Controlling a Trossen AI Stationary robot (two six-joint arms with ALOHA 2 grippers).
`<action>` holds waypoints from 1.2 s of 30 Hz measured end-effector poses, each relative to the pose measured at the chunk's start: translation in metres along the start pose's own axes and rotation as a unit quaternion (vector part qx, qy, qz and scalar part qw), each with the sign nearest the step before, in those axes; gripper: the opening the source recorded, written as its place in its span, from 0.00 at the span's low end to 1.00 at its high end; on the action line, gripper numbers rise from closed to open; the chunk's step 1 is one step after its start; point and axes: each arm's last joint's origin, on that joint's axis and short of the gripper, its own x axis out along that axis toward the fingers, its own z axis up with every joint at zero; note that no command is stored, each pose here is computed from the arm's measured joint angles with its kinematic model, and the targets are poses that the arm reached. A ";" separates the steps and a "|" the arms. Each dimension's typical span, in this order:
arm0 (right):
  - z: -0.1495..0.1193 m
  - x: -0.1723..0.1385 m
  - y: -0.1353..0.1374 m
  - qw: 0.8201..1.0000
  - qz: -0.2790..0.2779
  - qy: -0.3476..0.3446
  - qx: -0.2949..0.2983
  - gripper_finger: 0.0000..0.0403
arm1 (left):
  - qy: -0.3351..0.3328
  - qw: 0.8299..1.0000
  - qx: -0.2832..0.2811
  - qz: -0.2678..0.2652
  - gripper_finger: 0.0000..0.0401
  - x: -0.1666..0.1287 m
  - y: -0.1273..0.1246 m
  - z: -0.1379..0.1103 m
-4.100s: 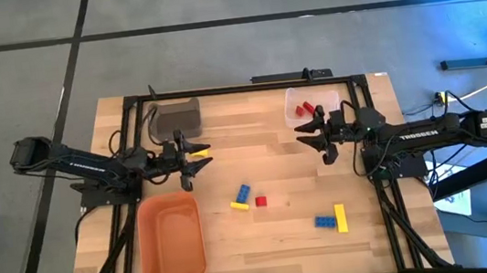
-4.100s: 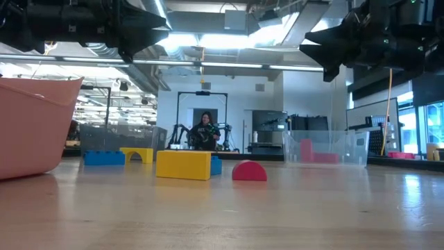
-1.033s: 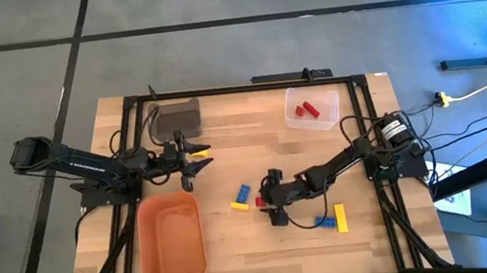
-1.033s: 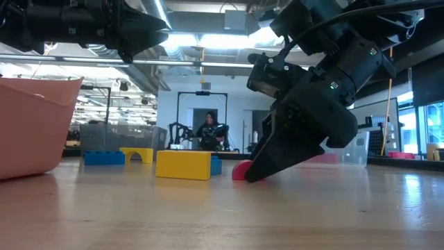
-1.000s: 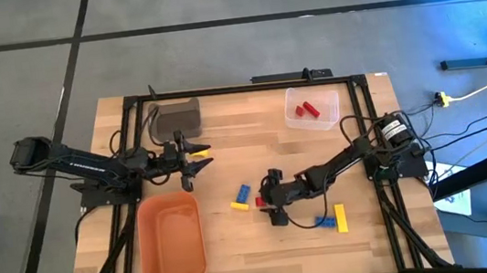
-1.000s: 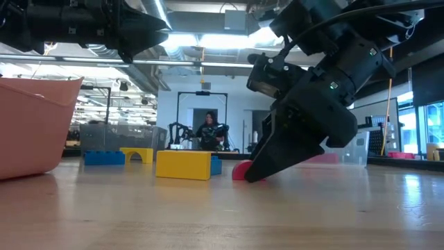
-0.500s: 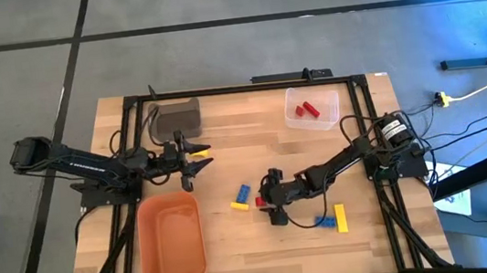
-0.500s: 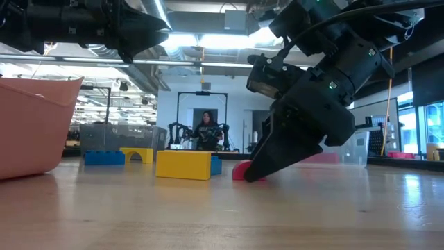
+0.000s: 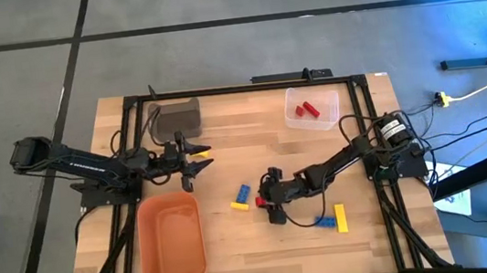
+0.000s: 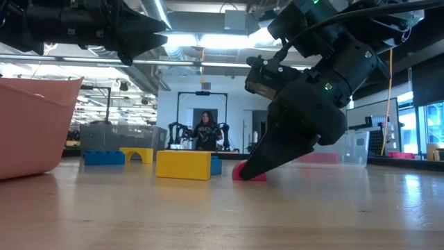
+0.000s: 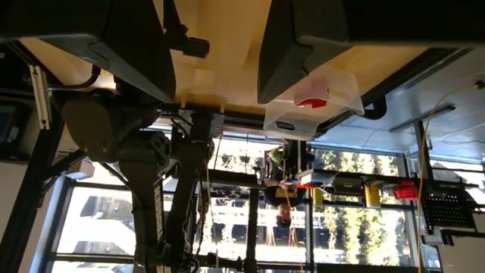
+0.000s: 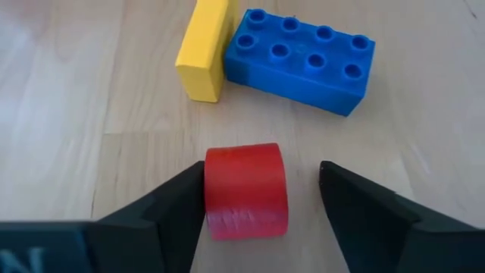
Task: Sort & place blocks by color
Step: Put the red block into the transparent white bin
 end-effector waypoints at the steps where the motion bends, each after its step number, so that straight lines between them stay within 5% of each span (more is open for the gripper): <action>1: 0.000 0.000 0.000 1.000 0.000 0.000 0.000 0.61 | 0.000 1.000 0.000 0.000 0.45 0.000 0.000 0.000; 9: 0.001 0.000 0.000 1.000 0.001 -0.002 -0.020 0.55 | 0.000 1.000 0.000 0.003 0.45 0.000 0.000 0.000; 17: 0.002 -0.004 -0.001 1.000 -0.001 0.004 -0.023 0.32 | 0.000 1.000 0.000 0.003 0.45 0.000 0.000 0.000; 24: 0.020 -0.047 -0.012 0.996 -0.067 0.008 -0.060 0.32 | -0.001 1.000 -0.001 0.001 0.45 0.000 0.000 0.000; 32: 0.005 -0.124 -0.050 0.979 -0.172 -0.105 -0.027 0.32 | 0.003 1.000 -0.011 0.002 0.45 0.000 0.000 -0.001; 36: -0.009 -0.161 -0.074 0.949 -0.204 -0.239 0.032 0.32 | 0.001 1.000 -0.013 0.002 0.45 0.000 0.000 0.000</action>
